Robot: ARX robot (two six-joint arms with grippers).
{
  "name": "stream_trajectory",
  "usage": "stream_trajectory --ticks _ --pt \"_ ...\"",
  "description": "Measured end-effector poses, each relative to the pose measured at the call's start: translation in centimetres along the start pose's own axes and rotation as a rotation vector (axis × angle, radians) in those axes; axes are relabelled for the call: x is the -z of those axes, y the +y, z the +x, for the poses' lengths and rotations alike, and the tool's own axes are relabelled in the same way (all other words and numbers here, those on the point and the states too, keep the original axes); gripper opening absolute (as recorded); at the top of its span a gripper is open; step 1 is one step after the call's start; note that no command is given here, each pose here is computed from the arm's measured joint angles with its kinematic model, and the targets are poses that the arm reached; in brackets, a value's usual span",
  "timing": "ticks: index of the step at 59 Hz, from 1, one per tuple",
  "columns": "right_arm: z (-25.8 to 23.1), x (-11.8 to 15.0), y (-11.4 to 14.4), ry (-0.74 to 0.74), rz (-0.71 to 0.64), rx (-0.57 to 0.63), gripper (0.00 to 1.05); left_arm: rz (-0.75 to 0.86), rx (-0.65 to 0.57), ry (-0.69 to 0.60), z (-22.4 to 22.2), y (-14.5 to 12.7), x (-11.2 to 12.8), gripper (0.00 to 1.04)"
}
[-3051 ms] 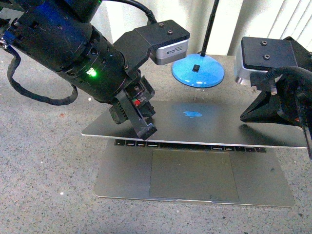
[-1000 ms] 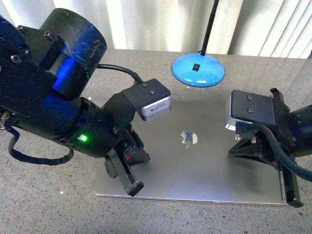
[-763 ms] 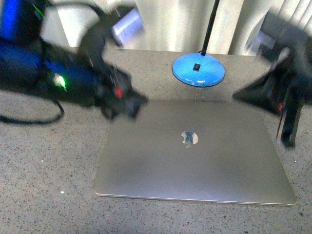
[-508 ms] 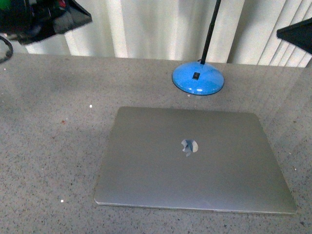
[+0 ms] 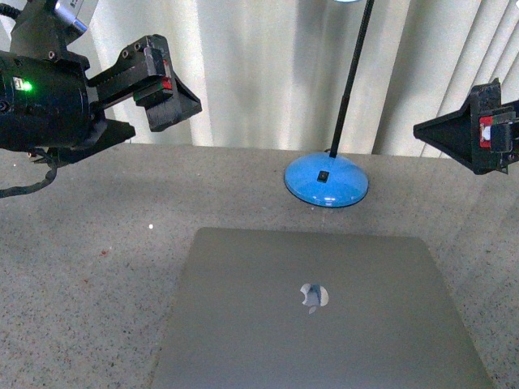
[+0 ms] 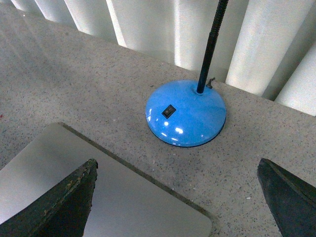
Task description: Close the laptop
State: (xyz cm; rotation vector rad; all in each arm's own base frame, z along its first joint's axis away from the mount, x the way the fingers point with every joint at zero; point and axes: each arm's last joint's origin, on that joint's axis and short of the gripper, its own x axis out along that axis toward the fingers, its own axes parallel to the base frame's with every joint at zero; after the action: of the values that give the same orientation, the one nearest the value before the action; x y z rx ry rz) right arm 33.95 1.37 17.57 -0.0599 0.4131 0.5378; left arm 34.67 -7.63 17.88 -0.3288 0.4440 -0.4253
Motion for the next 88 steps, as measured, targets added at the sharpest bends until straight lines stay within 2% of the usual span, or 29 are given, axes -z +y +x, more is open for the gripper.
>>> stream_trajectory --ticks 6,10,12,15,18,21,27,31,38,39,41,43,58,65,88 --pt "0.0 0.0 0.0 0.0 0.0 0.0 0.97 0.012 -0.022 -0.014 0.1 0.0 0.1 0.97" --pt "0.0 0.0 0.0 0.0 0.001 0.002 0.97 0.151 -0.212 -0.232 -0.5 0.2 0.6 0.85" --pt "0.2 0.2 0.1 -0.024 -0.003 0.068 0.94 0.188 -0.284 -0.306 -1.2 0.4 1.1 0.8" --pt "0.0 0.7 0.3 -0.135 -0.001 0.274 0.86 0.239 -0.371 -0.388 -2.6 0.7 1.6 0.71" --pt "-0.9 1.7 0.7 -0.229 0.013 0.428 0.77 0.26 -0.393 -0.425 -3.9 0.9 2.0 0.64" --pt "-2.1 2.4 0.9 -0.307 0.027 0.503 0.68 0.282 -0.403 -0.445 -5.3 1.0 2.2 0.55" --pt "-4.4 3.0 1.6 -0.411 0.032 0.54 0.5 0.302 -0.423 -0.454 -7.4 1.4 3.1 0.37" --pt "-5.3 3.7 2.1 -0.407 0.04 0.542 0.41 0.308 -0.42 -0.452 -8.6 1.6 4.2 0.24" --pt "-7.3 5.2 3.5 -0.387 0.049 0.54 0.16 0.316 -0.409 -0.425 -10.5 1.6 5.7 0.03" --pt "-7.3 5.2 3.5 -0.387 0.048 0.54 0.16 0.317 -0.413 -0.428 -10.9 1.6 5.8 0.04" --pt "-8.1 5.4 4.0 -0.393 0.047 0.54 0.06 0.319 -0.418 -0.434 -11.6 1.6 5.9 0.04" --pt "-8.5 5.5 4.3 -0.395 0.045 0.54 0.02 0.32 -0.426 -0.439 -12.3 1.6 6.1 0.04" --pt "-11.2 6.9 6.0 -0.39 0.052 0.538 0.03 0.325 -0.401 -0.428 -15.4 1.5 7.5 0.04" --pt "-12.2 7.2 6.7 -0.394 0.051 0.539 0.03 0.319 -0.43 -0.436 -16.7 1.8 7.8 0.04" --pt "-14.8 8.4 8.4 -0.393 0.052 0.538 0.03 0.321 -0.423 -0.441 -19.3 0.7 8.9 0.04"
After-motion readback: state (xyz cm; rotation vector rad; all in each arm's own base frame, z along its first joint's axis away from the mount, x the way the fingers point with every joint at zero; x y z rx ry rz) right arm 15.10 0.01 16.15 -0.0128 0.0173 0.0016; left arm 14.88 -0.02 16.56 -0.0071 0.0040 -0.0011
